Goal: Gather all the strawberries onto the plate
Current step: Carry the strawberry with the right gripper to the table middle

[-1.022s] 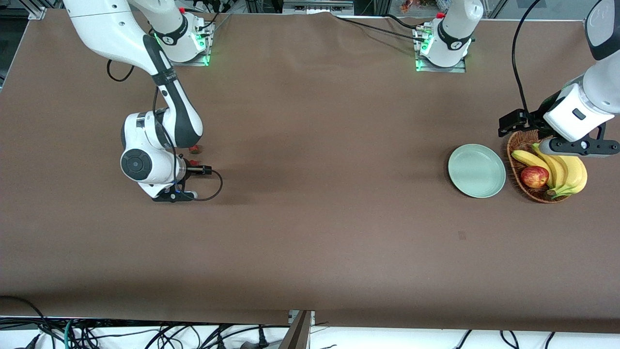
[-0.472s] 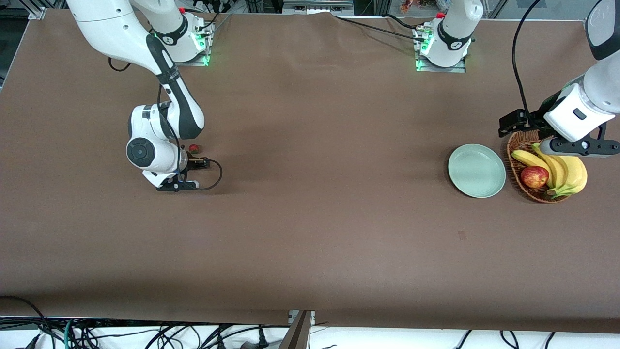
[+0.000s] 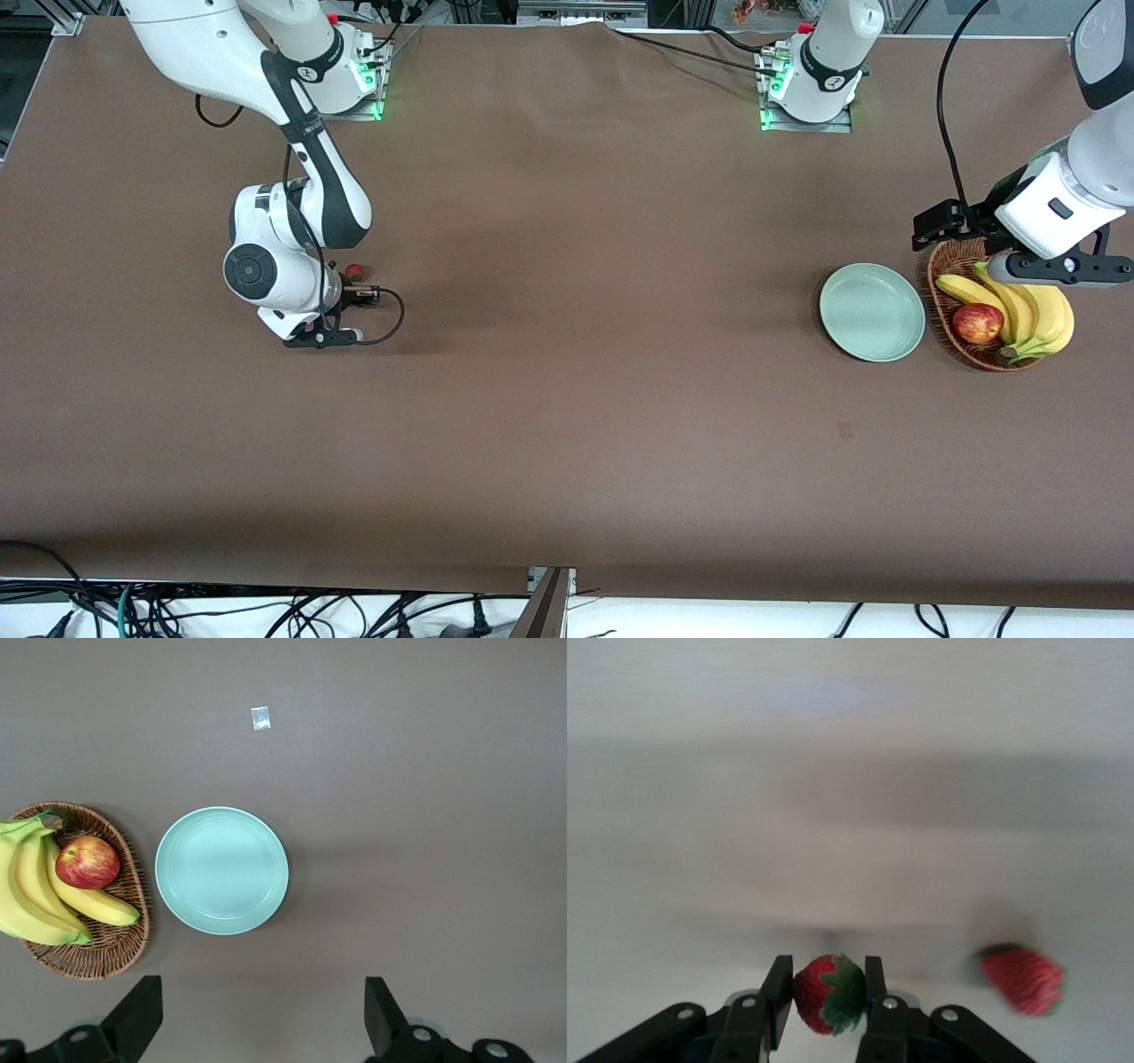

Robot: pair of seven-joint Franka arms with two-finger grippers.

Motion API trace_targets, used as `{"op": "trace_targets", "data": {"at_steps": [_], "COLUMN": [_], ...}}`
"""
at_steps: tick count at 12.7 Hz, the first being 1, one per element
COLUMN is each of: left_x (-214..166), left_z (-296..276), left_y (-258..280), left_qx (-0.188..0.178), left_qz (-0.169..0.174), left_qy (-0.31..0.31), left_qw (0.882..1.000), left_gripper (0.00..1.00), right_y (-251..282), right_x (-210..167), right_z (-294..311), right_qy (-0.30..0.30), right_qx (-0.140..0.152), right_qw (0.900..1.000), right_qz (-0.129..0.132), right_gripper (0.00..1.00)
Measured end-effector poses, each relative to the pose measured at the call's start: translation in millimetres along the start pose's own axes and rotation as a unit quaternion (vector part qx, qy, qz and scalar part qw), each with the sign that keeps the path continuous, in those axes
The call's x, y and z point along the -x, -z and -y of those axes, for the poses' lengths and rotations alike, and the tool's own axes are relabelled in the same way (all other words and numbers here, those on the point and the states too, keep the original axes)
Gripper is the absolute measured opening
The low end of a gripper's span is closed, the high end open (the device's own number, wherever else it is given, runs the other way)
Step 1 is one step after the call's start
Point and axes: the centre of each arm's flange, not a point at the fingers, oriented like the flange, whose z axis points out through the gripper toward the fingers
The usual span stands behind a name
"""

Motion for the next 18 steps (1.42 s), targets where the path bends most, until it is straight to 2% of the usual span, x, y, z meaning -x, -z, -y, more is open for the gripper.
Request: {"op": "trace_targets", "data": {"at_steps": [2, 5, 7, 8, 10, 13, 15, 18], "left_x": [0, -2, -4, -5, -8, -15, -20, -26], "left_z": [0, 0, 1, 1, 2, 6, 11, 16], "left_y": [0, -3, -8, -10, -15, -26, -33, -42], "left_qx": [0.000, 0.000, 0.000, 0.000, -0.001, -0.001, -0.001, -0.001], "left_qz": [0.000, 0.003, 0.007, 0.009, 0.014, 0.019, 0.021, 0.022], "left_qy": [0.000, 0.000, 0.001, 0.001, 0.002, 0.006, 0.010, 0.015], "left_qw": [1.000, 1.000, 1.000, 1.000, 1.000, 1.000, 1.000, 1.000], "left_gripper": [1.00, 1.00, 1.00, 1.00, 1.00, 1.00, 1.00, 1.00], "right_y": [35, 93, 108, 103, 65, -23, -63, -87], "right_x": [-1, 9, 26, 31, 40, 57, 69, 80], "right_z": [43, 156, 246, 292, 376, 448, 468, 482], "right_qy": [-0.012, -0.056, -0.094, -0.111, -0.156, -0.206, -0.226, -0.238], "right_qx": [-0.033, -0.075, -0.096, -0.109, -0.154, -0.233, -0.256, -0.271], "right_qw": [0.999, 0.995, 0.990, 0.987, 0.973, 0.942, 0.928, 0.917], "right_qz": [0.002, -0.030, -0.040, -0.047, -0.075, -0.129, -0.149, -0.168], "right_gripper": [0.37, 0.37, 0.37, 0.37, 0.37, 0.37, 0.37, 0.37]}}
